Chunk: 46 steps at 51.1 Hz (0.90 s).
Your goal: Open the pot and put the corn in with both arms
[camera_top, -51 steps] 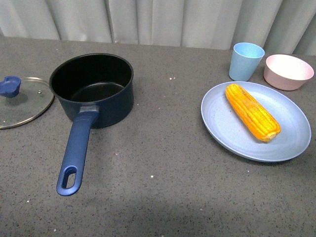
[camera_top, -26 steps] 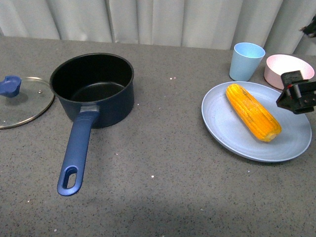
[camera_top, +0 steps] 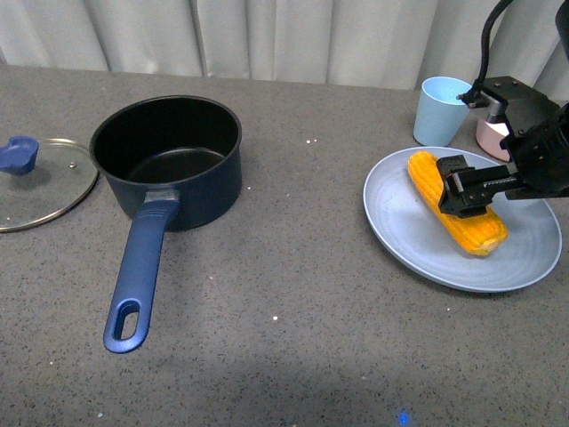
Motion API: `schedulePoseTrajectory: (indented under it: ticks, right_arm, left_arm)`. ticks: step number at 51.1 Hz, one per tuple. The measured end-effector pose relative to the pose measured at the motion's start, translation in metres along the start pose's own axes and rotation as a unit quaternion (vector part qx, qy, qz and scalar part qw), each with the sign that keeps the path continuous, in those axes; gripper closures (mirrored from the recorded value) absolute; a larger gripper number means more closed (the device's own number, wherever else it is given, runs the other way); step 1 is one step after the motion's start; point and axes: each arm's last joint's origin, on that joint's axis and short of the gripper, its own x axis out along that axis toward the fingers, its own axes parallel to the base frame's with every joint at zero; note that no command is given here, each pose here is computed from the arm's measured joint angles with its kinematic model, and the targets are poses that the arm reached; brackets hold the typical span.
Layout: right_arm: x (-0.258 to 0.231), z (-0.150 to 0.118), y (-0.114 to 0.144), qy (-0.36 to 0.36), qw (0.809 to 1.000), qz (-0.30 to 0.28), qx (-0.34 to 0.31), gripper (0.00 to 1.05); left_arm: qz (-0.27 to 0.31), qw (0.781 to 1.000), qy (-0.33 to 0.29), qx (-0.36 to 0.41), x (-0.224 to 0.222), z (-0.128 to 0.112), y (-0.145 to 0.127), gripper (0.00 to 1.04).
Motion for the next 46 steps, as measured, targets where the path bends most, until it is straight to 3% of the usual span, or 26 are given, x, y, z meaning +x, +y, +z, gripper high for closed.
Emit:
schedulePoseTrajectory:
  ticks: [6, 14, 20, 29, 38, 46]
  right_arm:
    - [0.006, -0.001, 0.003, 0.007, 1.000, 0.007, 0.004, 0.14]
    - [0.011, -0.003, 0.006, 0.013, 1.000, 0.009, 0.006, 0.36]
    - [0.013, -0.003, 0.007, 0.015, 1.000, 0.009, 0.005, 0.58]
    - [0.012, -0.002, 0.005, 0.008, 1.000, 0.018, 0.015, 0.74]
    - [-0.010, 0.001, -0.002, -0.060, 0.985, 0.127, 0.101, 0.81]
    - [-0.049, 0.015, 0.000, -0.164, 0.930, 0.280, 0.173, 0.84]
  left_arm:
    - [0.000, 1.000, 0.000, 0.000, 0.000, 0.000, 0.000, 0.06]
    - [0.000, 1.000, 0.000, 0.000, 0.000, 0.000, 0.000, 0.06]
    - [0.000, 1.000, 0.000, 0.000, 0.000, 0.000, 0.000, 0.06]
    - [0.000, 1.000, 0.000, 0.000, 0.000, 0.000, 0.000, 0.06]
    - [0.000, 1.000, 0.000, 0.000, 0.000, 0.000, 0.000, 0.06]
    - [0.000, 1.000, 0.000, 0.000, 0.000, 0.000, 0.000, 0.06]
